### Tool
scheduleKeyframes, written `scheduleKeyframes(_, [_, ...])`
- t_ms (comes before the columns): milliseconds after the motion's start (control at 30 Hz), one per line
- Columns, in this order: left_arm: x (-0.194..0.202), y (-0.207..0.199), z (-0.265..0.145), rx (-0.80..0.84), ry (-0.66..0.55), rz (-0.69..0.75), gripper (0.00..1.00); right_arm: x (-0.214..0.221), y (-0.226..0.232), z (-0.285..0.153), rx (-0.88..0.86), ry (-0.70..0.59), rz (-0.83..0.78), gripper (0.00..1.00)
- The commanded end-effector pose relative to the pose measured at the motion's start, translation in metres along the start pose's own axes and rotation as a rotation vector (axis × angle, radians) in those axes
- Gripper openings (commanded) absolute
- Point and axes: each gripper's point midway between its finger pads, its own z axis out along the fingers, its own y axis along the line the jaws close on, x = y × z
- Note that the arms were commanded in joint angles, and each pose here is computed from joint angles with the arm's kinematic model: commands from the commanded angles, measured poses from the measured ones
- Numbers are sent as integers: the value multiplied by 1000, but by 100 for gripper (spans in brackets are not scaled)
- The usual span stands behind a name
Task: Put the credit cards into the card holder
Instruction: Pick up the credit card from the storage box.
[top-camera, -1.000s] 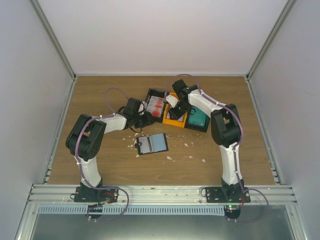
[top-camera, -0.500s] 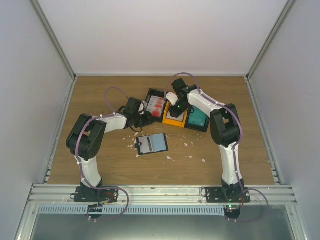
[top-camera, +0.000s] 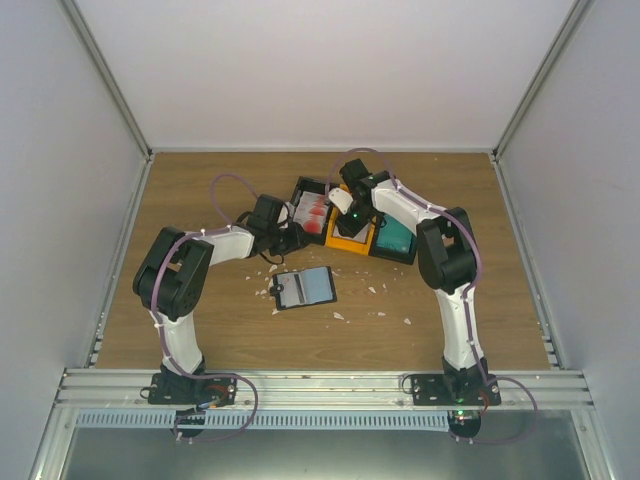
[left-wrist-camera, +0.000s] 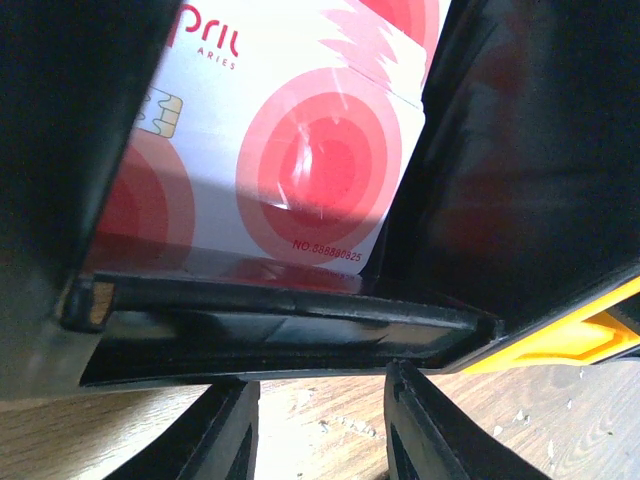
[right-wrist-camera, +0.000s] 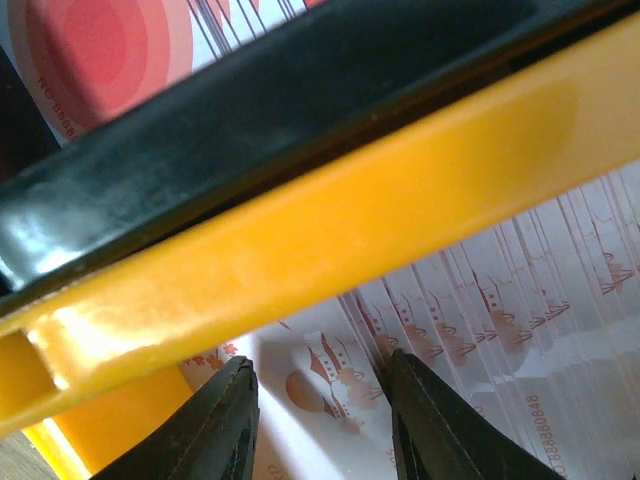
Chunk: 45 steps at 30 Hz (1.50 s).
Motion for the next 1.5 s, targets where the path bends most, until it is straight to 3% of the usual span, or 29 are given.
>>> scheduleKeyframes(0, [-21,-9,0,22,-61,24,36,7,14,-1,-52,38,4,38])
scheduleKeyframes(367, [-20,-7,1,17,-59,19,36,9,26,-28,-63,24,34,39])
scheduleKeyframes(833, [-21,-7,1,14,-62,22,36,21,39,-31,-68,43,16,37])
scheduleKeyframes(1100, [-21,-7,0,15,-65,27,36,23,37,-25,-63,59,11,17])
scheduleKeyframes(1233, [-21,-8,0,18,-62,27,35,20,38,-27,-70,48,9,14])
scheduleKeyframes(1400, [-20,-7,0,17,-61,28,35,17,51,-34,-139,23,-1,33])
scheduleKeyframes(1467, [-20,-7,0,17,-62,27,35,16,54,-36,-154,17,2,36])
